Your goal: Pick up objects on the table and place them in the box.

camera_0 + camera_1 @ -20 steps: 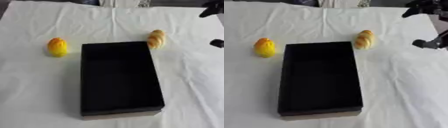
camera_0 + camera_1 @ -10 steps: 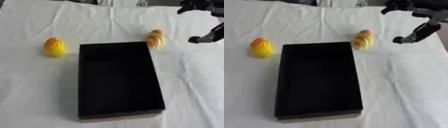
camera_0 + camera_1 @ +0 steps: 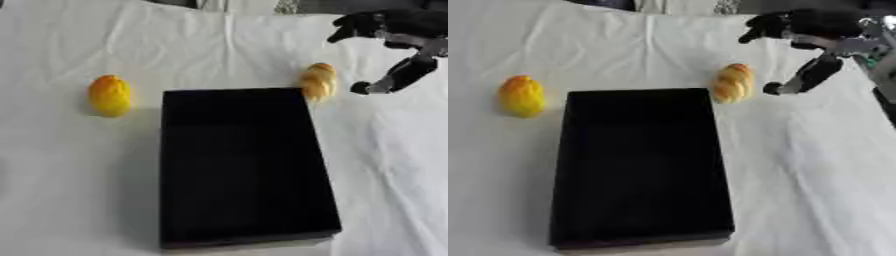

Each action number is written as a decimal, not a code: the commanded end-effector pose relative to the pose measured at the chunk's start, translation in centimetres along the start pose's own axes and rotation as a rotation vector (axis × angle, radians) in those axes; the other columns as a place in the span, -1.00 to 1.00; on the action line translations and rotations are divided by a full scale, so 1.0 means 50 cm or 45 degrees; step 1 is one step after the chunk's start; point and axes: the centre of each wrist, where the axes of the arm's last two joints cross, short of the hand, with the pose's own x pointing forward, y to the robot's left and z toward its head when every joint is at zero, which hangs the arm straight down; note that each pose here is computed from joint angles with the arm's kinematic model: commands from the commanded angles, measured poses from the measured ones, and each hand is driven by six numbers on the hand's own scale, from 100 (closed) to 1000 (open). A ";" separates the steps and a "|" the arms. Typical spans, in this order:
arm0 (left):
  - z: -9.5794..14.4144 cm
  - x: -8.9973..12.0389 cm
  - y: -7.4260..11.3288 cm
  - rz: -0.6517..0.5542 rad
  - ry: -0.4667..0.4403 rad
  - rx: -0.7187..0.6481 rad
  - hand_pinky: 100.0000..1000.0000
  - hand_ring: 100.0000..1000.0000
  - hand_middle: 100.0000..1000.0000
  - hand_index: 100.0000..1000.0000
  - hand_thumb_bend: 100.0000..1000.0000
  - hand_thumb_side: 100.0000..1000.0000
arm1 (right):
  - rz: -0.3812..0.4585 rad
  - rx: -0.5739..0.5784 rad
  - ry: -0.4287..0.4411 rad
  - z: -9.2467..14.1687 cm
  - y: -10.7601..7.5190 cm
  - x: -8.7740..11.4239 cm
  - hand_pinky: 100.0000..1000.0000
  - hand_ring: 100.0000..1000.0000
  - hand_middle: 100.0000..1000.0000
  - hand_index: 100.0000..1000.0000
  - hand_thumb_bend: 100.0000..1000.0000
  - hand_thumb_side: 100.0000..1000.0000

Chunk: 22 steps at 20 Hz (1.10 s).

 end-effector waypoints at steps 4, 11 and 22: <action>-0.016 0.011 0.000 0.015 -0.044 -0.004 0.64 0.71 0.50 0.82 -0.91 0.10 | 0.056 -0.002 0.016 0.004 -0.021 -0.011 0.85 0.98 0.60 0.84 -0.27 -0.72; -0.017 0.012 -0.002 0.026 -0.043 0.000 0.64 0.72 0.50 0.82 -0.94 0.13 | 0.064 0.027 0.035 0.002 -0.009 -0.014 0.85 0.98 0.62 0.84 -0.26 -0.61; -0.017 0.012 -0.002 0.031 -0.034 0.002 0.64 0.72 0.50 0.82 -0.97 0.16 | 0.084 0.083 0.077 0.003 0.017 -0.020 0.78 0.88 0.31 0.64 -0.72 -0.35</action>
